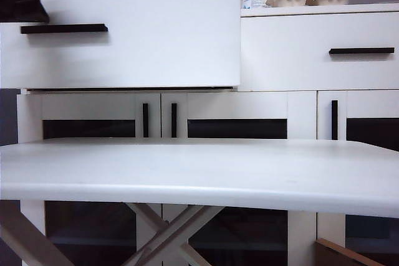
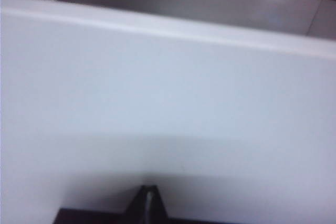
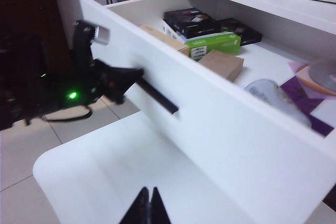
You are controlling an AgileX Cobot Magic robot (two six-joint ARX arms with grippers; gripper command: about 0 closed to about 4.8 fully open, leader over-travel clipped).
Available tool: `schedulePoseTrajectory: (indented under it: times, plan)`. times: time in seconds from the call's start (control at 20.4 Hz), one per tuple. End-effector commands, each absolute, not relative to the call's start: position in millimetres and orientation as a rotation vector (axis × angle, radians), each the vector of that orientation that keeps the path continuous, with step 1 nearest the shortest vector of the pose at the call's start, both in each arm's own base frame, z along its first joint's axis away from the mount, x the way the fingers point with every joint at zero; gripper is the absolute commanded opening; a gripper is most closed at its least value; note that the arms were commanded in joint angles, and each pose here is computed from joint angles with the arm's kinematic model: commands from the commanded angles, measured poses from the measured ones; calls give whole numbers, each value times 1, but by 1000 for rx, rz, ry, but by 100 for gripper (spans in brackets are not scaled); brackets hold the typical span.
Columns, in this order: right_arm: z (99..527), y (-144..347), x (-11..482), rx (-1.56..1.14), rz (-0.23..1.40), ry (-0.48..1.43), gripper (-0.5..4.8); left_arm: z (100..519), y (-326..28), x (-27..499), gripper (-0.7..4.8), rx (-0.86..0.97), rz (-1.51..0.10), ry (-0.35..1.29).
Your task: Pick up a can of beer from the white table, open the left drawer, place the beer inside the drawer, and finally close the drawer.
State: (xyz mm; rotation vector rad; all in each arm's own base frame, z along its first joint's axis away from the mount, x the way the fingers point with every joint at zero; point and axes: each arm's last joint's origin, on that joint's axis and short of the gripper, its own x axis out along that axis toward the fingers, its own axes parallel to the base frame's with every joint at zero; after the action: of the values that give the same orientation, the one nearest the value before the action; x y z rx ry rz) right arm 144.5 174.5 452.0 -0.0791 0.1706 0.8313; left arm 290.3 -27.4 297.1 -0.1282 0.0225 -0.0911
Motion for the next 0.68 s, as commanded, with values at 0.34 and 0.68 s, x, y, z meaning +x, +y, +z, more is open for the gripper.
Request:
schedulePoseTrajectory:
  times: [0.34, 0.68]
  plan:
    - [456, 173, 144, -63, 833, 142, -1, 309, -31, 337, -6, -104, -92, -21]
    - [456, 173, 144, -63, 833, 142, -1, 304, -36, 379, -6, -104, -98, -12]
